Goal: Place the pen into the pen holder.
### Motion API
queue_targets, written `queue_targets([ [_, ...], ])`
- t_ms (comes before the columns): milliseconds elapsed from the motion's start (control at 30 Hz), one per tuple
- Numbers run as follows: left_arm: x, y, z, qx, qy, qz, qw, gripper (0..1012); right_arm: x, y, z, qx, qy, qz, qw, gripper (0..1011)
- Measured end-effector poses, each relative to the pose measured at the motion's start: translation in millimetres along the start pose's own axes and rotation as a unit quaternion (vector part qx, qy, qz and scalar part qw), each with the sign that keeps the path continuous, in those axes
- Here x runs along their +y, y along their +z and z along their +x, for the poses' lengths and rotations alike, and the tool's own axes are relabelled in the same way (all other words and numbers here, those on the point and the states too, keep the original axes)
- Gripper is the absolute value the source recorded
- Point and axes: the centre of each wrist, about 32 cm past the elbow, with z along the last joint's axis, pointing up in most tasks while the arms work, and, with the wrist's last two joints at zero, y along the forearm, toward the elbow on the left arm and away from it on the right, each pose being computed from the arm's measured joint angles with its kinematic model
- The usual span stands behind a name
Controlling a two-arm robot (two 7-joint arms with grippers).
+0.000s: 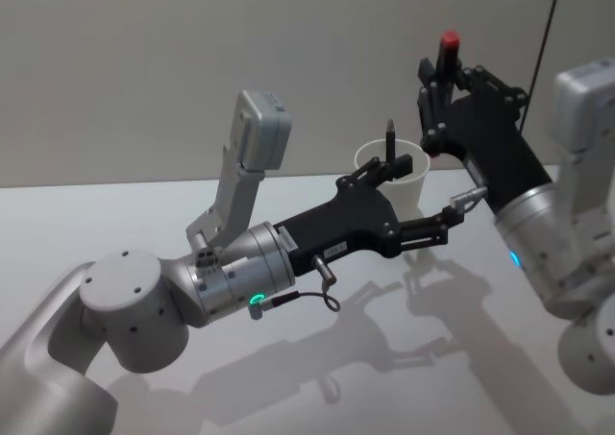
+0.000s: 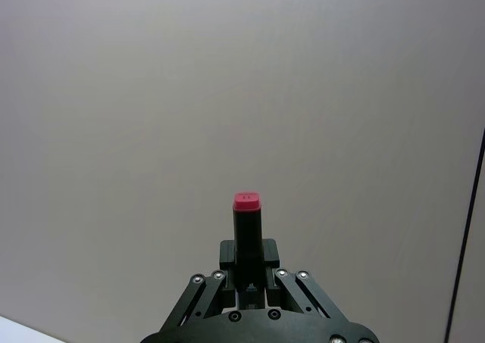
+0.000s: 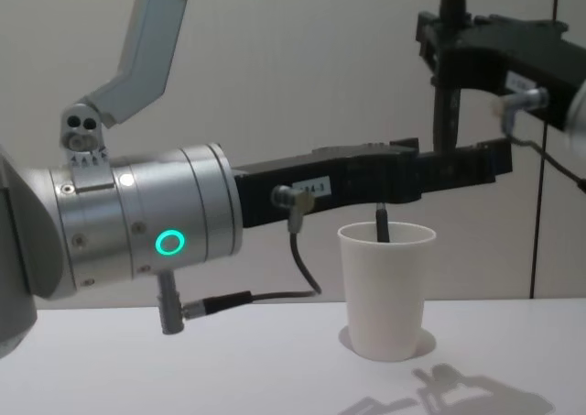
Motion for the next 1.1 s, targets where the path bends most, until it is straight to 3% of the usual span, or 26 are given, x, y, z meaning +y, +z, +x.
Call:
queue_targets([
  [167, 0.0, 0.0, 0.0, 0.0, 0.0, 0.0, 1.0, 1001, 7.7, -4.0, -3.6, -0.051, -0.009, 0.0, 0.9986, 202],
  [367, 0.0, 0.0, 0.0, 0.0, 0.0, 0.0, 1.0, 1001, 20.7, -12.9, -7.0, -0.114, -0.028, -0.002, 0.9931, 202],
  [500, 0.0, 0.0, 0.0, 0.0, 0.0, 0.0, 1.0, 1001, 26.6, -17.6, -8.5, -0.134, -0.033, -0.004, 0.9904, 202],
  [733, 0.0, 0.0, 0.0, 0.0, 0.0, 0.0, 1.0, 1001, 36.1, -27.3, -12.3, -0.152, -0.033, -0.013, 0.9877, 202],
  [1100, 0.5, 0.3, 0.5, 0.0, 0.001, 0.0, 1.0, 1001, 46.4, -40.0, -17.4, -0.152, -0.024, -0.029, 0.9877, 201],
])
